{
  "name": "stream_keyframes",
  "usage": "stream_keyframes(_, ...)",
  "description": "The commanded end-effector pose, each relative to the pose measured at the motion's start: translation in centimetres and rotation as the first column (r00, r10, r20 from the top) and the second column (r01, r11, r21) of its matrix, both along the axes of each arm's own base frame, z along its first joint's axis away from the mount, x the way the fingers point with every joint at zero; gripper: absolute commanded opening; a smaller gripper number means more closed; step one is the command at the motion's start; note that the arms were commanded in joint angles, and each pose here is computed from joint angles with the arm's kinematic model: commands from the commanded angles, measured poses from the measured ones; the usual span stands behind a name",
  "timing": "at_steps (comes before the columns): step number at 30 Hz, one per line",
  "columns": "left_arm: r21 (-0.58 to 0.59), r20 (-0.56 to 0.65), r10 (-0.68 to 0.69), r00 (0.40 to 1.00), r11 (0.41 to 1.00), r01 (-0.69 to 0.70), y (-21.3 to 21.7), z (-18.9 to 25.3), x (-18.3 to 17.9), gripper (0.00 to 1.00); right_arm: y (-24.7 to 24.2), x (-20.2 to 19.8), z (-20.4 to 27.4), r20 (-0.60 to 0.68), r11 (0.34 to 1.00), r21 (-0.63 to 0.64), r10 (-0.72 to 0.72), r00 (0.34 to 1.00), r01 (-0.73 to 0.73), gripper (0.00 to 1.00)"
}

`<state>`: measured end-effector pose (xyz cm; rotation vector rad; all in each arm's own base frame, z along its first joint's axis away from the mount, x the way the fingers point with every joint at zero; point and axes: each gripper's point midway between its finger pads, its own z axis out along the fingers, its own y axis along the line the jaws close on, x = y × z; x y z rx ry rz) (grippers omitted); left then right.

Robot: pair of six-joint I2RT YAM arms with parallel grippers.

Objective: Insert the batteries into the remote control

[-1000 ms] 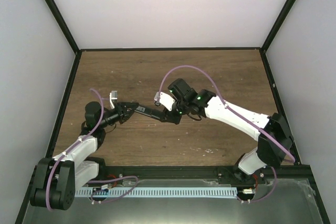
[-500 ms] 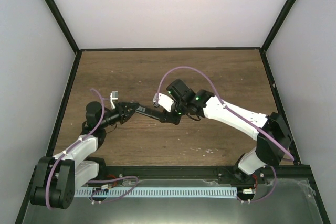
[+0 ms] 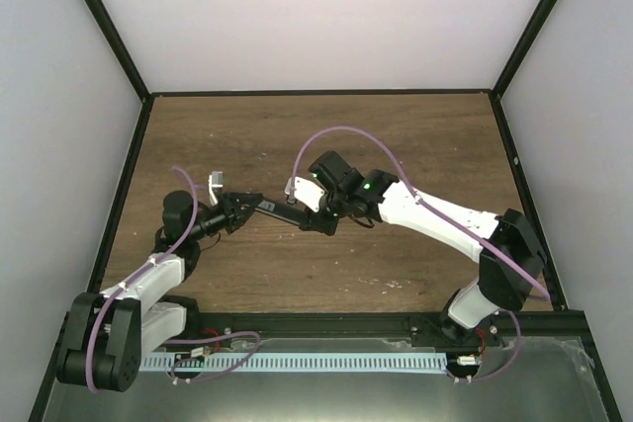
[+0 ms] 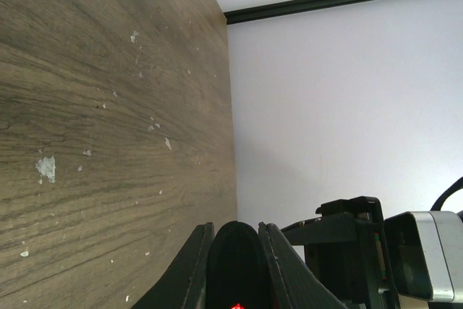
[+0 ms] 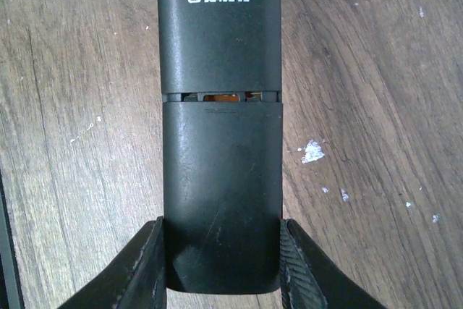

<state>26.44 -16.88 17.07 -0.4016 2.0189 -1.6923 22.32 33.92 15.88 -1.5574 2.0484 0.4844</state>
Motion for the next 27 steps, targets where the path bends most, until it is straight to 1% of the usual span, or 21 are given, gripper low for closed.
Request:
stream_keyframes(1,-0.008,0.077,-0.017,0.997,1.0,0.017,-0.3,2.0,0.3,0.0,0.5,0.7,0.3,0.032,1.0,-0.014,-0.008,0.999,0.008,0.24)
stream_keyframes(11,-0.005,0.071,-0.026,0.997,1.0,0.027,-0.4,1.4,-0.3,0.0,0.7,1.3,0.6,0.049,1.0,-0.003,-0.027,0.998,0.027,0.25)
stream_keyframes(21,0.011,0.088,-0.032,0.996,0.999,0.031,-0.3,0.7,-0.9,0.0,1.0,1.3,0.8,0.029,0.999,0.005,-0.036,0.999,0.036,0.25)
stream_keyframes(27,0.025,0.069,0.002,0.998,1.0,-0.003,0.1,-1.3,-1.1,0.0,0.9,1.0,3.1,0.075,0.996,0.083,-0.04,0.996,0.034,0.25)
